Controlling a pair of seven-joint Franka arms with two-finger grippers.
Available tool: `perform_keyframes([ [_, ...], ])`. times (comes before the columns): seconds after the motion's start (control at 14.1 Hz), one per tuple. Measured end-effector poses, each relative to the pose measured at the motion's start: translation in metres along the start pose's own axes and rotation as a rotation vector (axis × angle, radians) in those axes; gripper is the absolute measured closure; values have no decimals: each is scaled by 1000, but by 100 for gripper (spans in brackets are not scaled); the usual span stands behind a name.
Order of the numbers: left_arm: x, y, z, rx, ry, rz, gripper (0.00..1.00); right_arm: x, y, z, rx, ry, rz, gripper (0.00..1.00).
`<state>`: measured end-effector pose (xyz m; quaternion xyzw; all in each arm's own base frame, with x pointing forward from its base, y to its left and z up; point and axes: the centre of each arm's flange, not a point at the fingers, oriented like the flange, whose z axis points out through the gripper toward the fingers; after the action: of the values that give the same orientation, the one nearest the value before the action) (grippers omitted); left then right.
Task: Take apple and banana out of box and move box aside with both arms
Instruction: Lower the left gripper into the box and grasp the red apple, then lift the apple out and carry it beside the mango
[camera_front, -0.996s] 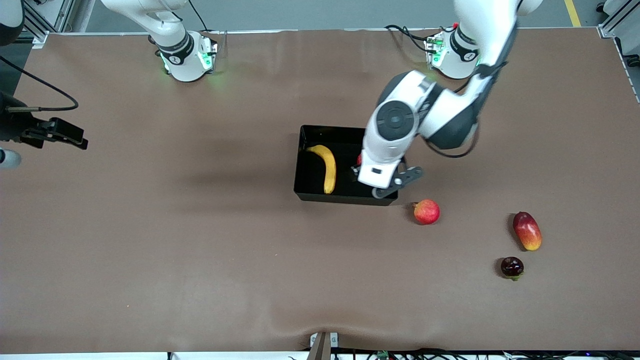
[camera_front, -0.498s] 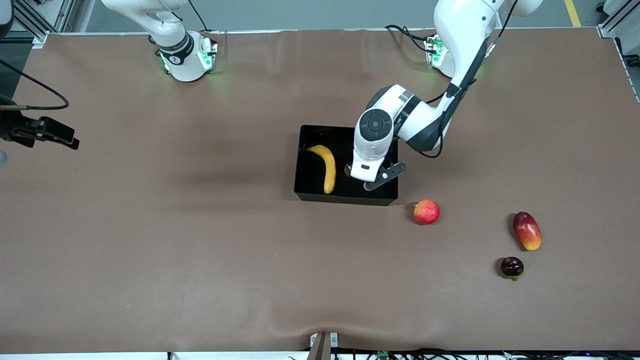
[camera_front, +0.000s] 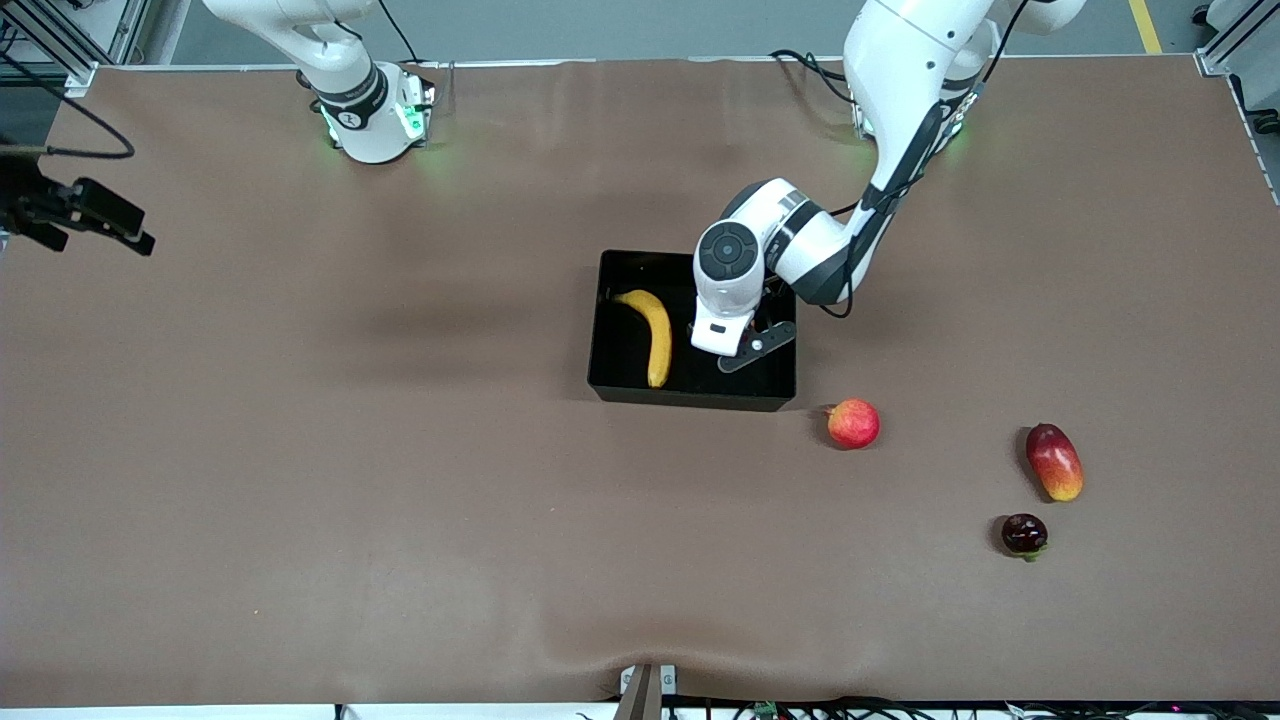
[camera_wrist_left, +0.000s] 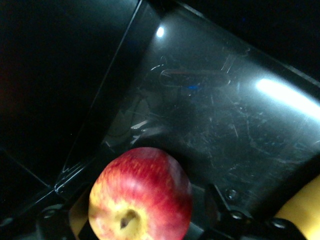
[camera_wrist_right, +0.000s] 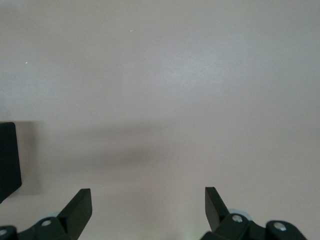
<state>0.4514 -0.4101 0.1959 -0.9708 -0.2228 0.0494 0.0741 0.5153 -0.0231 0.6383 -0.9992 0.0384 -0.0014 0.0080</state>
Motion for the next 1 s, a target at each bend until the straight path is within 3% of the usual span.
perform_keyframes([
  [0.07, -2, 1, 1, -2, 2, 5, 19, -2, 0, 0, 1, 8, -1, 0],
  [0.14, -3, 3, -2, -7, 5, 7, 22, -1, 0, -1, 1, 15, -1, 0],
  [0.36, 9, 12, -28, -48, 27, -5, 22, 4, 2, -9, 2, 53, 5, 0],
  [0.5, 30, 11, -77, -69, 52, -27, 22, 7, 4, -17, 2, 70, 9, 0],
  [0.78, 115, -40, -189, -119, 103, -26, 22, 18, 1, -10, -1, 60, 6, 0],
  [1.0, 179, -97, -215, -124, 118, 12, 22, 37, -16, 9, -6, 34, -22, 0],
])
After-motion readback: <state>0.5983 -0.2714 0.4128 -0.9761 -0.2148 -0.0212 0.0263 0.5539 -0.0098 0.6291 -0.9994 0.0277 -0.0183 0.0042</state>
